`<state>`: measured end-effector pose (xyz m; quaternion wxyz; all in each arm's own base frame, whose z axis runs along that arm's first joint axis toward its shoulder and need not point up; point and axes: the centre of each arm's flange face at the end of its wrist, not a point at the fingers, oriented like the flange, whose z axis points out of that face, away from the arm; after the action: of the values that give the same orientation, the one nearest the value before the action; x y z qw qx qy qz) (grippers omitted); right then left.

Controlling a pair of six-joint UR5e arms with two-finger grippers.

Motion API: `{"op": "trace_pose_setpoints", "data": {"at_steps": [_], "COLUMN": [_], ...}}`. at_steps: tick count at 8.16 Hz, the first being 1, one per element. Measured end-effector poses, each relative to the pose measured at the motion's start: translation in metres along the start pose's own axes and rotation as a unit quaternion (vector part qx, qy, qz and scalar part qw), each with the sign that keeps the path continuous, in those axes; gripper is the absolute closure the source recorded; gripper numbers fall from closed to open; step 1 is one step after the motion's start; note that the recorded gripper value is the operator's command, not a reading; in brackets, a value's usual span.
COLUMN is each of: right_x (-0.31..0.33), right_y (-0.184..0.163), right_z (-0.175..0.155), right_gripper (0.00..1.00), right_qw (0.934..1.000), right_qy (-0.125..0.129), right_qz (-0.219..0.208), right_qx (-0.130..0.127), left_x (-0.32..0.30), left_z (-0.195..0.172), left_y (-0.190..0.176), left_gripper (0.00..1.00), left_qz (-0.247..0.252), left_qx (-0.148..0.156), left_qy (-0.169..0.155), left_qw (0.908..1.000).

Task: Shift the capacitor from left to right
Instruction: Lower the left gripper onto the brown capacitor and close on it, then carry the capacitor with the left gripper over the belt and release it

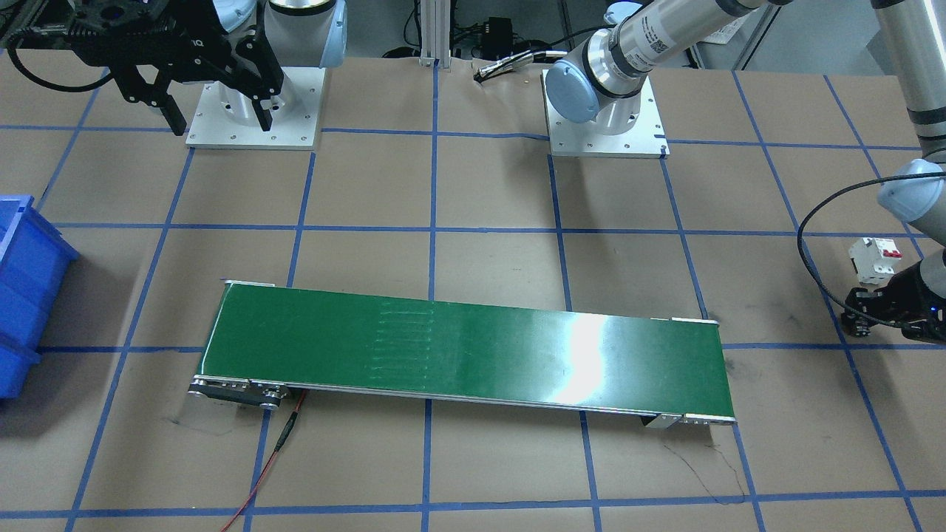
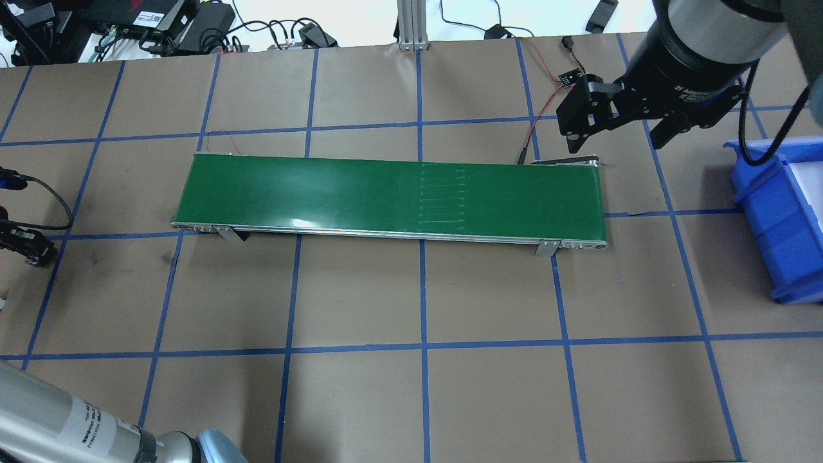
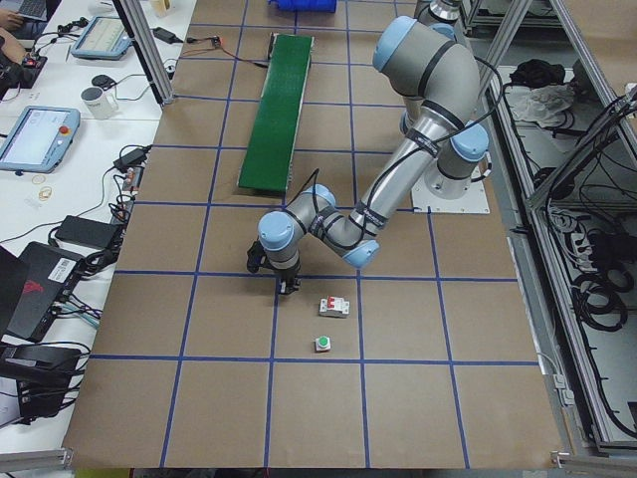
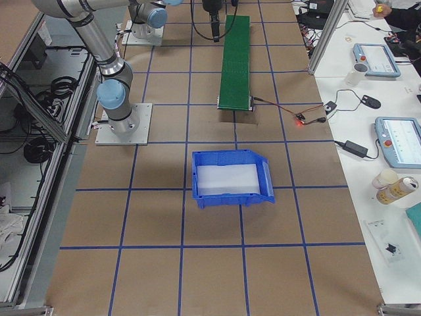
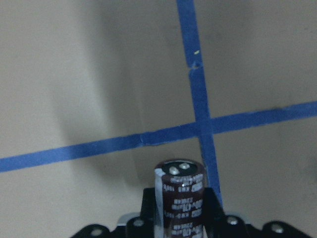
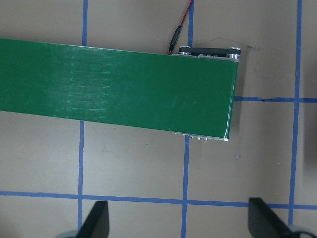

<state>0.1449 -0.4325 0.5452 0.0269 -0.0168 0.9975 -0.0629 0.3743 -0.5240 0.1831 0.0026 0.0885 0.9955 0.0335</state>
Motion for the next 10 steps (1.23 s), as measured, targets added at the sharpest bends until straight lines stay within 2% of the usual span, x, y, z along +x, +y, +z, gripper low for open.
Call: {"op": "trace_pose_setpoints", "data": {"at_steps": [3,5,8,10], "right_x": [0.000,0.000,0.000,0.000], "right_y": [0.000,0.000,0.000,0.000], "right_z": [0.000,0.000,0.000,0.001], "right_gripper": [0.00,0.00,0.00,0.00], "right_qw": [1.0000,1.0000,1.0000,1.0000], "right_qy": [0.000,0.000,0.000,-0.001], "right_qz": [0.000,0.000,0.001,0.001], "right_qx": [0.000,0.000,-0.001,-0.001], "left_x": [0.003,0.026,0.132,0.209], "left_z": [-0.012,-0.055,-0.130,-0.146], "left_y": [0.001,-0.003,-0.047,-0.076], "left_gripper": [1.00,1.00,1.00,1.00], "left_qz": [0.002,0.005,-0.033,-0.060], "left_qx": [0.000,0.002,0.003,-0.006], "left_qy": [-0.002,-0.005,-0.010,-0.006], "left_qw": [1.0000,1.0000,0.9994,0.9981]}}
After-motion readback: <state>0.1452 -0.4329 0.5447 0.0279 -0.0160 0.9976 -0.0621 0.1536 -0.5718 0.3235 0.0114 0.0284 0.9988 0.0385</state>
